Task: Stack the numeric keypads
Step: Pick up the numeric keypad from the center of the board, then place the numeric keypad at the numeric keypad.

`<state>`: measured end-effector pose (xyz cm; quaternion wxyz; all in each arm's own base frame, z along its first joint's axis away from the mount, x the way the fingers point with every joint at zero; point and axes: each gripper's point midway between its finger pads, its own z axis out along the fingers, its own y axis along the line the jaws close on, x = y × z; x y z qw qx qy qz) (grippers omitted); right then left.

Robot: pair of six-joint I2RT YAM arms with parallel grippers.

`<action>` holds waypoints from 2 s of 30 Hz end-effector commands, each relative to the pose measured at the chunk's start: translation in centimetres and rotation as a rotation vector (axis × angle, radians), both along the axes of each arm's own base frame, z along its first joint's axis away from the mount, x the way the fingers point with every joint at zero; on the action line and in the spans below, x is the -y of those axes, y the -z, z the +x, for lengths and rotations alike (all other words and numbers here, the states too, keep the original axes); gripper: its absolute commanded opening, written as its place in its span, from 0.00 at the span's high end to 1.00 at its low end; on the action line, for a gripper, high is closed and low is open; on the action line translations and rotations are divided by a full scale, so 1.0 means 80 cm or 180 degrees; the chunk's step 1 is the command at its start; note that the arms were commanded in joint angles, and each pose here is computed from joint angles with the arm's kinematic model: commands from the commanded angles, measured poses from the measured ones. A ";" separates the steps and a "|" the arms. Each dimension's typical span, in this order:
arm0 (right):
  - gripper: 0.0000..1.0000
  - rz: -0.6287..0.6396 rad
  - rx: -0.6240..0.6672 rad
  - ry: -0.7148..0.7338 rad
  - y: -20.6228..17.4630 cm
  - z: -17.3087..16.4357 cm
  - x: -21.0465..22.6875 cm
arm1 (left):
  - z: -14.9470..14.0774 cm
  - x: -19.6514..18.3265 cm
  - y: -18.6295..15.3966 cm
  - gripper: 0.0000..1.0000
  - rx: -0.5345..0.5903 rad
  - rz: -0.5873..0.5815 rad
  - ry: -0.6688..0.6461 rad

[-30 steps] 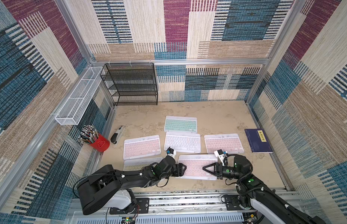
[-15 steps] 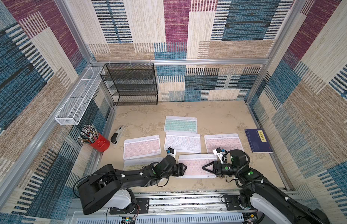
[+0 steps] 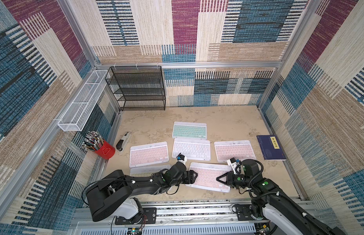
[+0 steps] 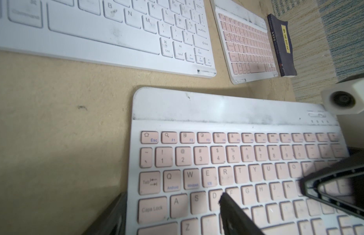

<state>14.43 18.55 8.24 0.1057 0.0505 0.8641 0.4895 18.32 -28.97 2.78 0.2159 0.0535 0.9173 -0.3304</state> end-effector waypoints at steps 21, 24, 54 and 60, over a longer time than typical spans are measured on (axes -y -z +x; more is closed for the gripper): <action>1.00 0.0028 0.0642 0.0104 -0.120 0.102 -0.031 | 0.045 -0.179 -0.195 0.01 0.0473 0.0262 -0.1073; 1.00 0.0013 0.0814 0.0198 -0.133 0.139 -0.037 | 0.071 -0.181 -0.222 0.01 0.0641 0.0310 -0.1049; 1.00 0.0744 0.0979 -0.0280 -0.113 0.442 -0.106 | 0.246 -0.181 -0.218 0.02 0.0332 0.0097 -0.0852; 1.00 0.0803 0.0849 -0.0312 -0.087 0.442 -0.108 | 0.247 -0.178 -0.206 0.02 0.0250 0.0032 -0.0826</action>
